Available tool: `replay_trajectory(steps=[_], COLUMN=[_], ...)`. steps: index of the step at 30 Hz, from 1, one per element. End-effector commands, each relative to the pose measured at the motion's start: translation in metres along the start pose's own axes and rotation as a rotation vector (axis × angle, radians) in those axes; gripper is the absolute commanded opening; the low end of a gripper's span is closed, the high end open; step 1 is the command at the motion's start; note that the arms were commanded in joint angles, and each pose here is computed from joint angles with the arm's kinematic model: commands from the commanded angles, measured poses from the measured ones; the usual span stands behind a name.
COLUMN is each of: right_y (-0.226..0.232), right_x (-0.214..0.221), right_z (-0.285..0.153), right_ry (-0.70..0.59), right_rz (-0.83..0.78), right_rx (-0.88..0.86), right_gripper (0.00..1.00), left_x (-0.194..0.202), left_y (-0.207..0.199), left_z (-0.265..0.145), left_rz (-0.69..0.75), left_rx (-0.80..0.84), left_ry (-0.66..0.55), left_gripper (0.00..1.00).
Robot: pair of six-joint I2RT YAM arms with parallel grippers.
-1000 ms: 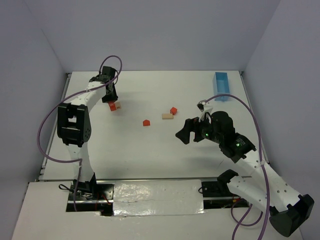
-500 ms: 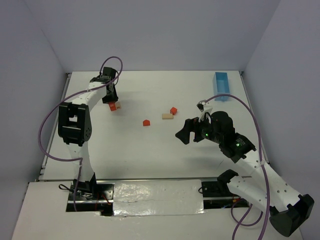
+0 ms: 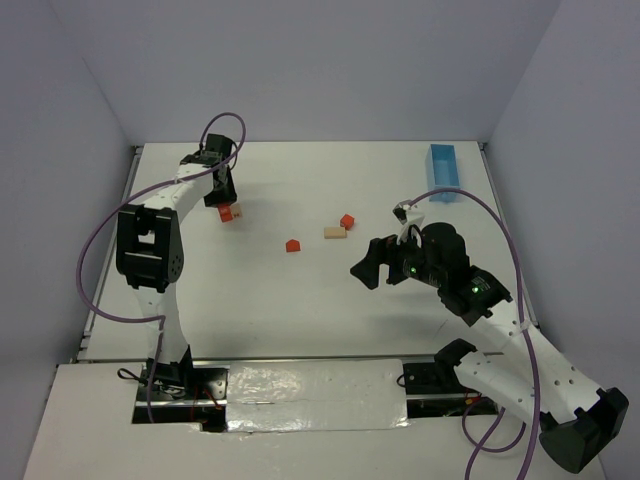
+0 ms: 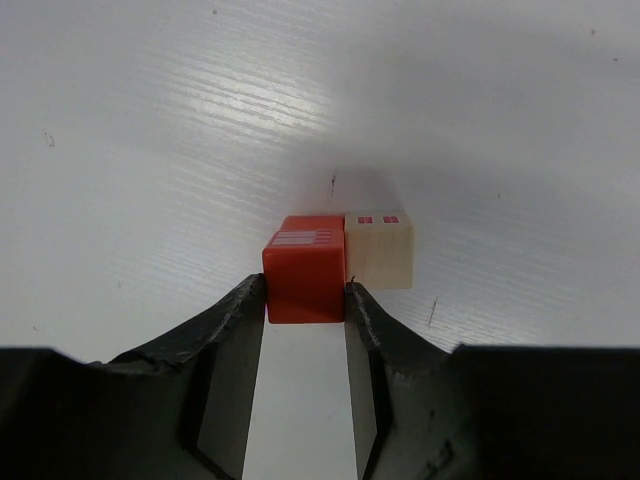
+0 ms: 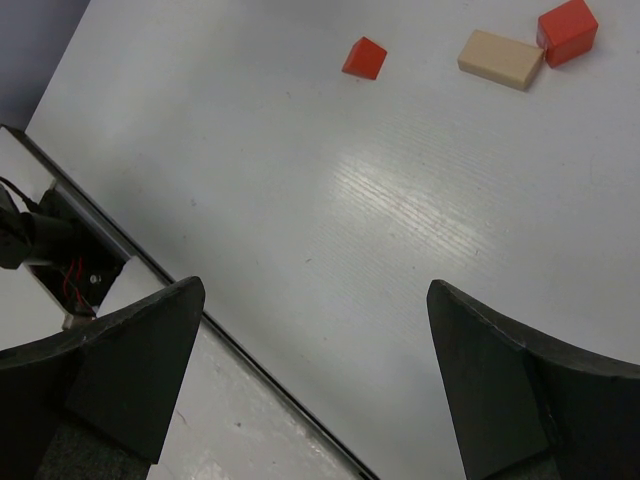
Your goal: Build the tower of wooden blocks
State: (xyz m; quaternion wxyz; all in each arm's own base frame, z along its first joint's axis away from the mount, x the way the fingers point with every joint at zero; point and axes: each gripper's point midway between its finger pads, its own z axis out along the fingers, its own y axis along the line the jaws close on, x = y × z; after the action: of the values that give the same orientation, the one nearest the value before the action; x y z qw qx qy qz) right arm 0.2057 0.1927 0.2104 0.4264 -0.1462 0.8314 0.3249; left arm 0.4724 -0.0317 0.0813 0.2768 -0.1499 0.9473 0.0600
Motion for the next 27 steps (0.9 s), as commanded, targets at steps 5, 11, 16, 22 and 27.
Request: replay_trajectory(steps=[5, 11, 16, 22, 27], right_y=[0.006, 0.006, 0.006, 0.006, 0.007], right_x=[-0.006, -0.006, -0.006, -0.005, -0.006], right_z=[0.002, 0.002, 0.002, 0.002, 0.002], right_ry=[-0.025, -0.024, -0.024, -0.022, -0.025], right_rz=[-0.028, -0.027, -0.029, -0.029, -0.03], right_rx=[-0.029, -0.03, -0.03, -0.031, -0.033], right_gripper=[1.0, 1.0, 1.0, 1.0, 1.0], left_x=[-0.006, -0.003, -0.001, 0.004, 0.006], left_y=[-0.003, -0.004, -0.004, -0.003, -0.002], left_z=[0.001, 0.002, 0.003, 0.007, 0.008], left_rz=[-0.009, 0.0, 0.004, 0.009, 0.011], left_rx=[-0.001, 0.003, 0.005, 0.0, -0.004], left_ry=[-0.019, -0.013, -0.008, 0.009, 0.014], left_gripper=[0.5, 0.49, 0.49, 0.51, 0.54])
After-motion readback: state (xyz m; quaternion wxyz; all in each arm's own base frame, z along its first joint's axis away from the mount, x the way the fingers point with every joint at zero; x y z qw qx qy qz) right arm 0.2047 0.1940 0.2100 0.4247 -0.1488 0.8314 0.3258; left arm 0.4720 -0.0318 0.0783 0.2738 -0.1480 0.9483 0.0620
